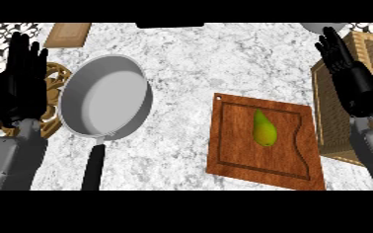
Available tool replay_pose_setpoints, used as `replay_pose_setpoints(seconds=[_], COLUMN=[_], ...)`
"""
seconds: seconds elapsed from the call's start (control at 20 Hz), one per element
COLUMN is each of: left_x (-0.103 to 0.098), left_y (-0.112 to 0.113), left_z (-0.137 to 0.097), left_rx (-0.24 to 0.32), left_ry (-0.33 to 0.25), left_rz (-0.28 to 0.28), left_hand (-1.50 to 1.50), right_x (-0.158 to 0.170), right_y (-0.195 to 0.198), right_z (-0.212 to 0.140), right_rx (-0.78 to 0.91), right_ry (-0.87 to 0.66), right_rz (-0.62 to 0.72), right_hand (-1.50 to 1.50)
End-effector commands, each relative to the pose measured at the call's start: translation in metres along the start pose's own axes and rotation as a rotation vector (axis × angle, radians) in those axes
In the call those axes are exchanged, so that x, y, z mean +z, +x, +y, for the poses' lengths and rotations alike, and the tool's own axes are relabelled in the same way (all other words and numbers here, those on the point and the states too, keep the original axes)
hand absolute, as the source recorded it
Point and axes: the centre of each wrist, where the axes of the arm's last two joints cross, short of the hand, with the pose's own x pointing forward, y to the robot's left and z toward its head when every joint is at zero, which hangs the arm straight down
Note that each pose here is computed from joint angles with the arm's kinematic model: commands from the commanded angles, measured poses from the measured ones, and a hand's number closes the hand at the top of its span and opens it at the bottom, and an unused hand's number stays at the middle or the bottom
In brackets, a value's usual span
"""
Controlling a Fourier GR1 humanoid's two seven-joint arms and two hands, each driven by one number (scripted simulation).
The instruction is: Pick the pear from the cutting board and place it in the basket
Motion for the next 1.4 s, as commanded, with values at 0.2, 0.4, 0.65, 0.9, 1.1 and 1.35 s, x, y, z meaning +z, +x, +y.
replay_pose_setpoints(seconds=[0.2,0.4,0.65,0.9,1.1,1.35], left_x=[0.02,0.035,0.032,0.042,0.042,0.047], left_y=[-0.004,-0.02,-0.023,-0.036,-0.038,-0.035], left_z=[-0.022,-0.033,-0.014,-0.016,-0.008,-0.011], left_rx=[-0.25,-0.266,-0.282,-0.31,-0.321,-0.314], left_ry=[-0.455,-0.596,-0.62,-0.606,-0.603,-0.62], left_rz=[-0.07,-0.007,-0.001,-0.005,-0.001,-0.008], left_hand=[0.0,0.0,0.0,0.0,0.0,0.0], right_x=[0.024,0.021,0.025,0.014,-0.029,-0.04], right_y=[-0.052,-0.041,-0.027,-0.01,0.052,0.087], right_z=[-0.001,0.062,0.117,0.09,0.032,0.0], right_rx=[-0.308,-0.481,-0.209,0.175,0.424,0.683], right_ry=[0.036,0.253,0.158,0.09,-0.009,0.283], right_rz=[0.241,0.003,0.097,0.204,0.244,0.454], right_hand=[1.5,1.5,-1.5,-1.5,-1.5,-1.5])
